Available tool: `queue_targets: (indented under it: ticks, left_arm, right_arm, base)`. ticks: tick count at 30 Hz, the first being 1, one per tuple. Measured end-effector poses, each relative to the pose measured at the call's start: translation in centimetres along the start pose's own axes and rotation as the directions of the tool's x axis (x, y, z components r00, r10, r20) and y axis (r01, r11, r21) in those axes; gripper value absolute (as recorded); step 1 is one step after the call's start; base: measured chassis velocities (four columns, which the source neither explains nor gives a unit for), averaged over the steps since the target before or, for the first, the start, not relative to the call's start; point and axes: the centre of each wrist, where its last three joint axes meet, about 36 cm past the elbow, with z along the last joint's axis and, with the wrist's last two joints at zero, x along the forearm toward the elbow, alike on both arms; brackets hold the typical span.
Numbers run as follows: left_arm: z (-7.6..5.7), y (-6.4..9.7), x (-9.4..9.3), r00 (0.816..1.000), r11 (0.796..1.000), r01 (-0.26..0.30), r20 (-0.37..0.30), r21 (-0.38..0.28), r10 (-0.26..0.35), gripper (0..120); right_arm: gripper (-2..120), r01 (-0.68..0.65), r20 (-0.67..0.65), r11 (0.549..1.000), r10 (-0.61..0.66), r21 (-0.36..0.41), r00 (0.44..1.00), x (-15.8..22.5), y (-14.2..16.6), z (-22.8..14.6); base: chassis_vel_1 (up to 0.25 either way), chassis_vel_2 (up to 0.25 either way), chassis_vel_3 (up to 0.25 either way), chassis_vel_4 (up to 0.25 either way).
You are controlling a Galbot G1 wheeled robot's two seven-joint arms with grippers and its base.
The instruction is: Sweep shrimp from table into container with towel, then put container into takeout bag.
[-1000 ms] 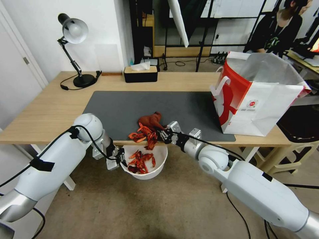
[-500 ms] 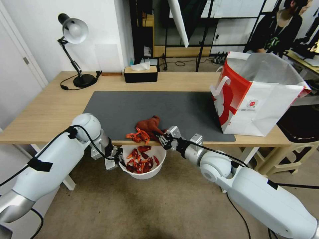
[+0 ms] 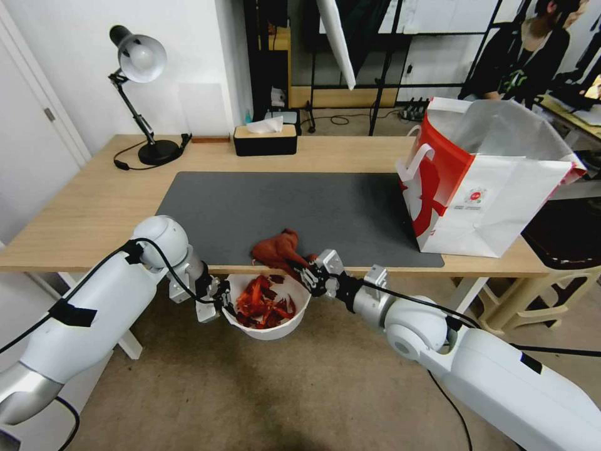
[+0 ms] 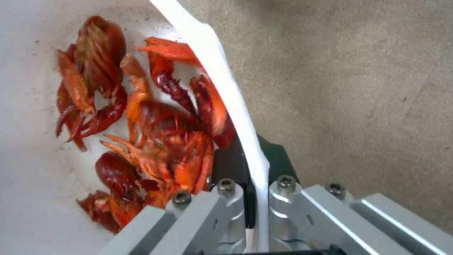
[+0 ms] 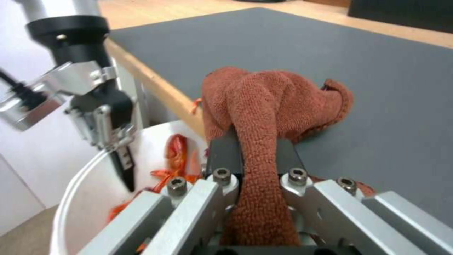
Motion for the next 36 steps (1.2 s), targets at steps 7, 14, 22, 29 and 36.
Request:
queue_targets:
  ticks: [7, 14, 22, 29, 36]
  left_arm:
    - [0.0, -0.2, 0.1, 1.0, 1.0, 0.0, -0.003, 0.003, 0.0, 0]
    - [0.0, -0.3, 0.0, 1.0, 1.0, 0.0, 0.0, 0.006, 0.0, 0]
    - [-0.1, -0.5, -0.1, 1.0, 1.0, 0.001, 0.001, 0.008, -0.001, 0]
    - [-0.3, -0.7, -0.1, 1.0, 1.0, 0.002, 0.001, 0.01, -0.002, 0]
    - [-0.4, -0.7, 0.0, 1.0, 1.0, 0.003, -0.001, 0.006, -0.003, 0]
  right_arm:
    - [2, 0.039, -0.013, 0.999, -0.039, 0.005, 0.999, 1.8, 0.7, 0.4]
    - [2, 0.074, 0.025, 0.997, -0.074, -0.001, 0.997, 2.8, 1.6, 0.0]
    - [2, 0.13, 0.087, 0.992, -0.128, -0.009, 0.988, 3.2, 1.9, -0.2]
    - [2, 0.085, 0.189, 0.996, -0.079, -0.021, 0.979, 2.6, 1.7, -0.2]
    - [2, -0.052, 0.27, 0.997, 0.063, -0.048, 0.961, 2.4, 0.5, -1.2]
  base:
    - [0.0, 0.0, 0.0, 0.0]
    - [0.0, 0.0, 0.0, 0.0]
    - [0.0, 0.0, 0.0, 0.0]
    - [0.0, 0.0, 0.0, 0.0]
    - [0.0, 0.0, 0.0, 0.0]
